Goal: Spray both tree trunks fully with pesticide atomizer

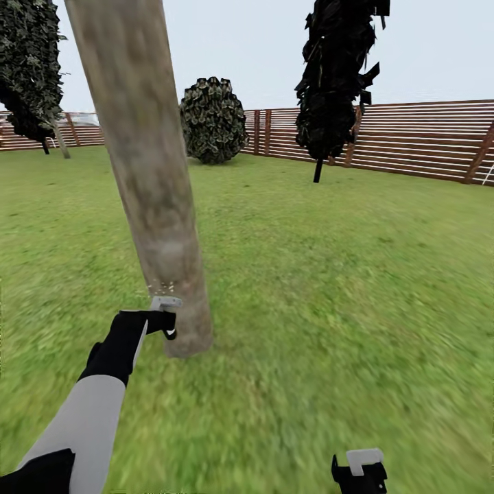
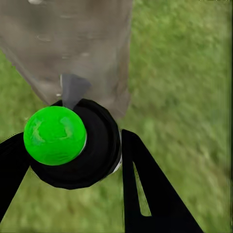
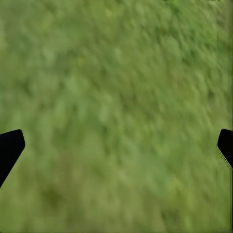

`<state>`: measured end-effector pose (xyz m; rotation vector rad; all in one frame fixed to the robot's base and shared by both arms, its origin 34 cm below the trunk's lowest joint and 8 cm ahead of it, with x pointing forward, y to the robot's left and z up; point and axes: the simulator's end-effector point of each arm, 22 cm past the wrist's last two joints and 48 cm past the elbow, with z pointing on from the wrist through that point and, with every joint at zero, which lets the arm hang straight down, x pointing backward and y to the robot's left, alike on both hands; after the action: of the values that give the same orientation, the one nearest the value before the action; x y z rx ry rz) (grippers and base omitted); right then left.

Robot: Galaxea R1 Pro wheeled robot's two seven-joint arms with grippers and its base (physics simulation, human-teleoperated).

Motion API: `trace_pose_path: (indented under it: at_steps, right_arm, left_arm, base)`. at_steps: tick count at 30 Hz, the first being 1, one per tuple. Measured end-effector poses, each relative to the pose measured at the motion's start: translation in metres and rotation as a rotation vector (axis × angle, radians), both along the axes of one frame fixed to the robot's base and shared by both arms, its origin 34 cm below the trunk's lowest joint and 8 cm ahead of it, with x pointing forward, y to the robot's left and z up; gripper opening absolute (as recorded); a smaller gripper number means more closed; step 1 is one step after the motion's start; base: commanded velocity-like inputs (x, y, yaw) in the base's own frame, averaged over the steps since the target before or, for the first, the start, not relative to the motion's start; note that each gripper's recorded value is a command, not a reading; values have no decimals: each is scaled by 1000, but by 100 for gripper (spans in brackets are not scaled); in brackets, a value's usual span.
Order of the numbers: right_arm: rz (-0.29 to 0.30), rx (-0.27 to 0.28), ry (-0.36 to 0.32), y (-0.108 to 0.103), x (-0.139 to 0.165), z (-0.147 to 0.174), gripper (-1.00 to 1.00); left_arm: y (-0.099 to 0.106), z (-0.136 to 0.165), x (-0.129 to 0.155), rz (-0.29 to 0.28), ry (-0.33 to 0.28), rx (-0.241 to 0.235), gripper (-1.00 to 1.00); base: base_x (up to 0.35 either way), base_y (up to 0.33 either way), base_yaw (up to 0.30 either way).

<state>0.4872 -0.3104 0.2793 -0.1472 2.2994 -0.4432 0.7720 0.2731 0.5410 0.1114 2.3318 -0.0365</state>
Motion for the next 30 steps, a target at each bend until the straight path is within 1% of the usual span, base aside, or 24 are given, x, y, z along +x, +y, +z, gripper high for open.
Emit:
trace_pose_path:
  at_steps: [4, 6, 8, 9, 11, 13, 14, 16, 17, 20, 21, 23, 24, 26, 28, 30]
  right_arm:
    - [0, 1, -1, 1, 0, 0, 100]
    - [1, 0, -1, 1, 0, 0, 100]
    - [1, 1, 0, 1, 0, 0, 100]
    - [1, 1, 0, 1, 0, 0, 100]
    - [1, 1, -1, 1, 0, 0, 100]
    - [1, 0, 0, 1, 0, 0, 100]
    - [1, 0, -1, 1, 0, 0, 100]
    - [1, 1, 1, 1, 0, 0, 100]
    - [1, 1, 1, 1, 0, 0, 100]
    - [1, 1, 1, 1, 0, 0, 100]
    - [1, 1, 1, 1, 0, -1, 100]
    - [1, 1, 1, 1, 0, -1, 100]
    - [1, 1, 1, 1, 0, 0, 100]
    - [1, 1, 1, 1, 0, -1, 100]
    - [1, 1, 1, 1, 0, 0, 100]
    - [1, 1, 1, 1, 0, 0, 100]
  left_arm:
    - [-14, -1, 0, -10, 1, -18, -100]
    - [-16, -2, -1, -12, 2, -14, -100]
    - [-3, -2, -2, 4, 1, 0, -100]
    - [6, 1, -1, 15, -5, 9, -100]
    - [27, 13, 2, 38, -33, 32, -100]
    - [20, 13, 3, 36, -33, 19, -100]
    - [13, 12, 3, 31, -32, 11, -100]
    - [-7, 10, 2, 14, -28, -11, -100]
    - [-7, 10, 3, 16, -29, -7, -100]
    - [7, 10, 2, 36, -28, 4, -100]
    - [25, 8, 0, 56, -23, 23, -100]
    - [46, 3, -6, 79, -11, 39, -100]
    - [52, 0, -8, 85, -5, 41, -100]
    - [58, -6, -13, 90, 6, 47, -100]
    - [54, -8, -14, 88, 9, 41, -100]
    - [46, -10, -14, 80, 11, 32, -100]
  base:
    - [117, -261, 214]
    - [224, -206, 39]
    - [235, -189, 14]
    - [238, -180, 7]
    - [221, -192, 2]
    - [145, -235, 0]
    - [62, -258, 0]
    - [-77, -259, 0]
    - [-183, -228, 0]
    - [-233, -210, 0]
    - [-259, -201, 0]
    - [-266, -198, 0]
    - [-269, -196, 0]
    - [-258, -185, 0]
    - [-138, -120, 0]
    - [-42, -40, 0]
